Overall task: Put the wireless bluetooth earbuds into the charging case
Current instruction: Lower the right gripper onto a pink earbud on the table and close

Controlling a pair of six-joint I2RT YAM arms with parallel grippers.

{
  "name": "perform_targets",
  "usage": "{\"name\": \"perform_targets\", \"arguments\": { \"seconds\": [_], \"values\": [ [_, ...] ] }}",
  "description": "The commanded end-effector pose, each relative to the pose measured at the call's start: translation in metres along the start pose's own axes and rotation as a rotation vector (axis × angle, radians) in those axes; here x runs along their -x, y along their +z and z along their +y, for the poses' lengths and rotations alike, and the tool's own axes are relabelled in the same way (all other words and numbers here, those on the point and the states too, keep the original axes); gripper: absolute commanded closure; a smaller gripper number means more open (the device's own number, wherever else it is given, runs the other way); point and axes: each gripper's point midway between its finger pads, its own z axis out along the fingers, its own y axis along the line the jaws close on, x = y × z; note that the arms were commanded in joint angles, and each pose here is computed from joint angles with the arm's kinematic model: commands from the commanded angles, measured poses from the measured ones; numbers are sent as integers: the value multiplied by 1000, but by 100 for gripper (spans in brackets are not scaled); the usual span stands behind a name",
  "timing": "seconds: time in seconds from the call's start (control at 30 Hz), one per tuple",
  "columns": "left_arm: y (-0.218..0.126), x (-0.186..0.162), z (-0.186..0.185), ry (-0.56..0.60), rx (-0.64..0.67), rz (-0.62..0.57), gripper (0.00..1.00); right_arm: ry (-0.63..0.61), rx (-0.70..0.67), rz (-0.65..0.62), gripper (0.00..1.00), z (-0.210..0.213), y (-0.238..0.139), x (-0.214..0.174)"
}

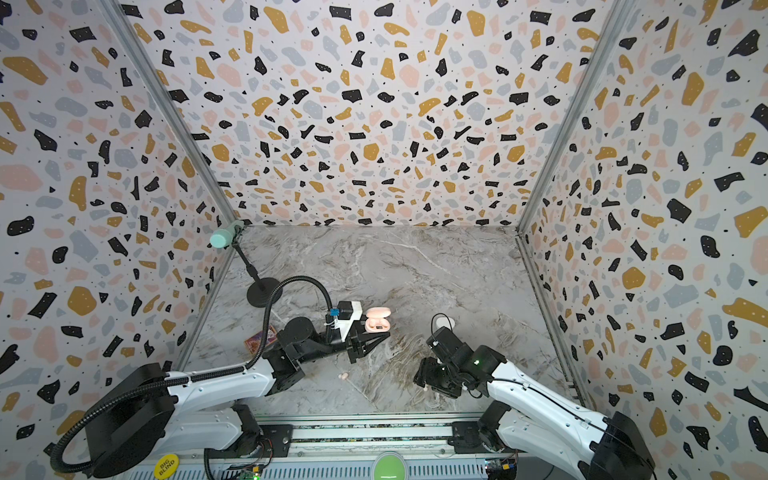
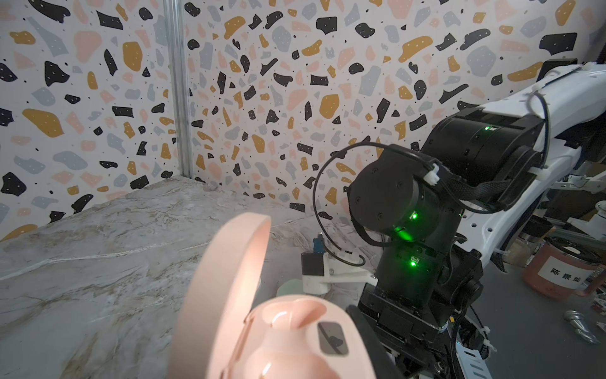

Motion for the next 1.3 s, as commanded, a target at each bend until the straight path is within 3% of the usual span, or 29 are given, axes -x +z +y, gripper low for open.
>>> {"name": "perform_targets", "arguments": {
  "seconds": [0.0, 0.57, 1.27],
  "values": [
    [-6, 10, 0, 40, 10, -40, 92, 117, -25, -71, 38, -4, 3, 10],
    [-11, 8, 0, 56, 24, -34, 92, 202, -125, -65, 50, -18, 29, 13],
    [-14, 6, 2, 58, 38, -37, 93, 138, -233, 2, 66, -27, 42, 9]
  ]
}}
